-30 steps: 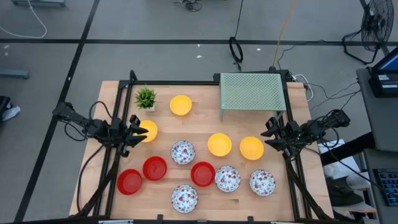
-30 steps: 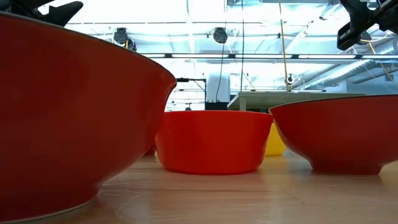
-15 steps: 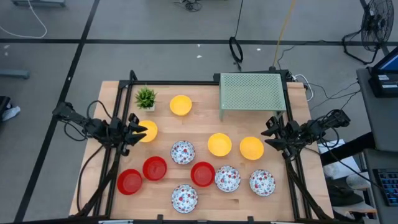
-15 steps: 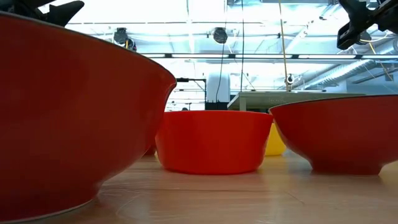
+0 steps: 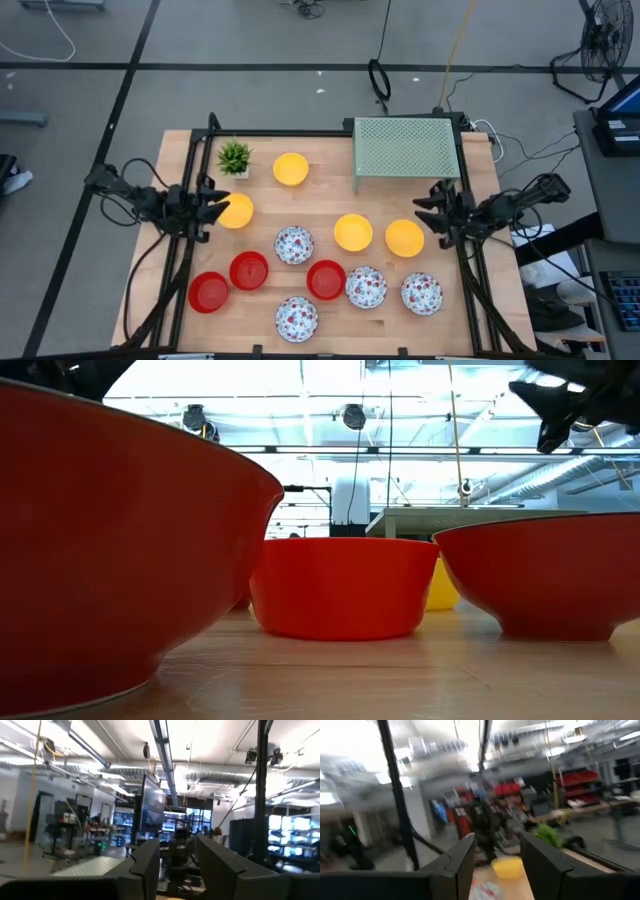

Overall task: Pick & Place Mini bowls
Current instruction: Put the yellow bowl on the shelf

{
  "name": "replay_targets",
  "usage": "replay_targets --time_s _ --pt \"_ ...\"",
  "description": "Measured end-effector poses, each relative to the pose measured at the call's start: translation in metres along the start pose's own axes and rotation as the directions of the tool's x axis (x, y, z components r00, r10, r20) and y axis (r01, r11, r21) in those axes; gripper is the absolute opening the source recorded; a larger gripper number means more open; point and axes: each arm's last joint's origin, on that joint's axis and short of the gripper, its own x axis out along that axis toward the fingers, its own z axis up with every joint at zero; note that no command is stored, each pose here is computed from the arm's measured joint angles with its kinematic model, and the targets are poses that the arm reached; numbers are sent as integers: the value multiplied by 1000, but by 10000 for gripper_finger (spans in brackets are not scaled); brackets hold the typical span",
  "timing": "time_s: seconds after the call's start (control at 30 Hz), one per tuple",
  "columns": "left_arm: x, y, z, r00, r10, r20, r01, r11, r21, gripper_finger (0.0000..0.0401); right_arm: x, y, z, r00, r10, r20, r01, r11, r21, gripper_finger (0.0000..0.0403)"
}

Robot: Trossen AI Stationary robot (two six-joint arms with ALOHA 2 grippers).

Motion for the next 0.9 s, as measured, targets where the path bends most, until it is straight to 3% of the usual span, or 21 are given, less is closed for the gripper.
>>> replay_targets --time_s 0.23,0.4,0.57,0.77,0.9 --pt "1 5 6 989 146 7 -146 988 54 129 19 7 19 999 -25 -33 25 999 -25 144" --pt "1 8 10 982 184 50 -187 980 66 129 37 15 25 995 -44 -89 41 999 -29 144" --pt "1 14 20 960 237 148 -241 971 7 129 59 21 21 982 -81 -169 69 995 -74 144" --pt "2 12 19 974 167 156 -162 986 -44 129 83 24 11 950 -139 -279 125 990 -70 144" --pt "3 10 16 985 112 134 -101 991 -83 129 93 24 2 897 -189 -401 176 982 -68 144"
